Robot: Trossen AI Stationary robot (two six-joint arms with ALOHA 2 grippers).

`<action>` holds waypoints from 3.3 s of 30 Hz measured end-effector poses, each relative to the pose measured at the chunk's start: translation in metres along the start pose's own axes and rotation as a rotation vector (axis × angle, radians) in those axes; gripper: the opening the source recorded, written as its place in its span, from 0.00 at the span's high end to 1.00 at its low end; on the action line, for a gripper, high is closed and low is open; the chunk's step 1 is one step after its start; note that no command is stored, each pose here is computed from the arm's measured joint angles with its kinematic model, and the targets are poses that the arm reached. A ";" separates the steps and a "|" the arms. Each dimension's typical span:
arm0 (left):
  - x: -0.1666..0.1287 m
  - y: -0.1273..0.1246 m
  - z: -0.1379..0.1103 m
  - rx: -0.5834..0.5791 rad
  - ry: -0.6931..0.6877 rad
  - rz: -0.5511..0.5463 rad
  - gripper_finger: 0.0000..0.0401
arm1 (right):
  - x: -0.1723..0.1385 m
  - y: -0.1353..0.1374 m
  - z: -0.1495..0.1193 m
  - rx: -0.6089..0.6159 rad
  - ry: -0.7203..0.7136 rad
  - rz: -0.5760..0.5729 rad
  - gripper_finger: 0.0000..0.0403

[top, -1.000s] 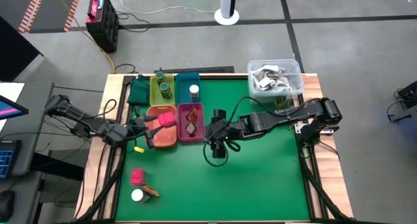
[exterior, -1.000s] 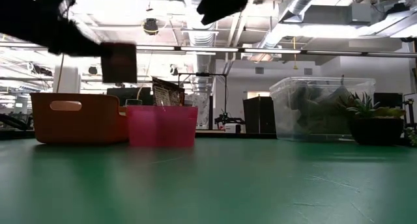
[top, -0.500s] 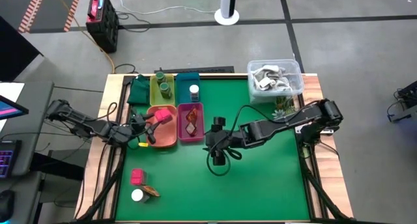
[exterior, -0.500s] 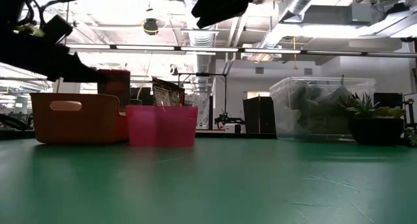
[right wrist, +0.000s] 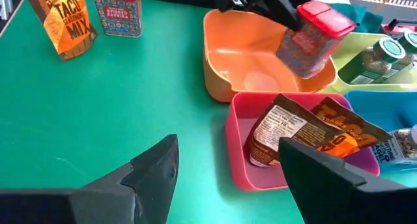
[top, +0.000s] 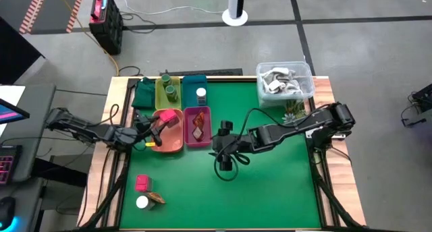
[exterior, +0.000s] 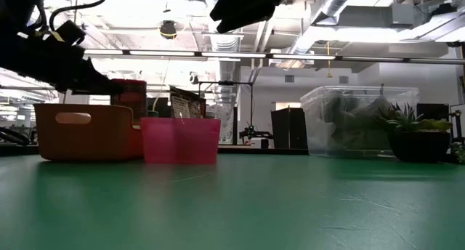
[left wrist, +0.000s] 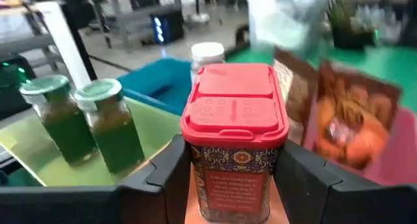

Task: Sort spices by type
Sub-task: Put the right red seasoning can into the orange bin, then put the red seasoning can into the orange bin

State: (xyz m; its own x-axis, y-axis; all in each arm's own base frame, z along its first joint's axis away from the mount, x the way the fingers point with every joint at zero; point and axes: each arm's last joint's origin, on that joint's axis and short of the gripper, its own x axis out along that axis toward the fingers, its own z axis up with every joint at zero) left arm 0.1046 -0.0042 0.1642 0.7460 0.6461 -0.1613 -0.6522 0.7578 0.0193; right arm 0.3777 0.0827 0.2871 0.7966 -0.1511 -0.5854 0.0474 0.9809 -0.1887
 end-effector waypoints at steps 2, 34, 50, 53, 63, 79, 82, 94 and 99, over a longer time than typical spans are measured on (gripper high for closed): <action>-0.002 0.000 0.007 0.010 0.018 -0.026 0.56 | 0.000 0.000 0.000 -0.001 0.003 0.000 0.28; -0.003 -0.001 -0.002 0.065 0.289 -0.053 0.50 | -0.002 0.008 0.000 0.009 -0.010 0.018 0.28; -0.002 -0.001 -0.002 0.068 0.273 -0.013 0.42 | -0.002 0.008 0.000 0.009 -0.007 0.018 0.28; -0.002 -0.001 -0.002 0.048 0.268 -0.002 0.34 | -0.002 0.008 0.000 0.009 -0.007 0.017 0.28; -0.003 -0.001 0.014 0.082 0.220 0.022 0.21 | -0.002 0.008 0.000 0.009 -0.007 0.017 0.28; -0.022 -0.035 0.084 -0.014 0.265 -0.396 0.21 | -0.008 0.001 -0.036 -0.006 0.322 -0.108 0.28; -0.026 -0.045 0.097 -0.044 0.345 -0.454 0.21 | -0.013 0.002 -0.036 -0.035 0.319 -0.189 0.28; -0.030 -0.089 0.127 0.178 0.634 -0.514 0.21 | -0.016 0.005 -0.032 -0.152 0.284 -0.191 0.28; -0.041 -0.097 0.130 0.046 0.994 -0.613 0.21 | -0.017 -0.001 -0.033 -0.154 0.308 -0.200 0.28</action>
State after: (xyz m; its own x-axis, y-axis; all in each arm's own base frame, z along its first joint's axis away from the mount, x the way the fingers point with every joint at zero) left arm 0.1549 -0.0923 0.2968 0.4872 -0.1693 -0.8567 -0.1986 0.9339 -0.2974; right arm 0.3442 0.0800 0.2711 0.5617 -0.3904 -0.7294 0.0738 0.9018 -0.4258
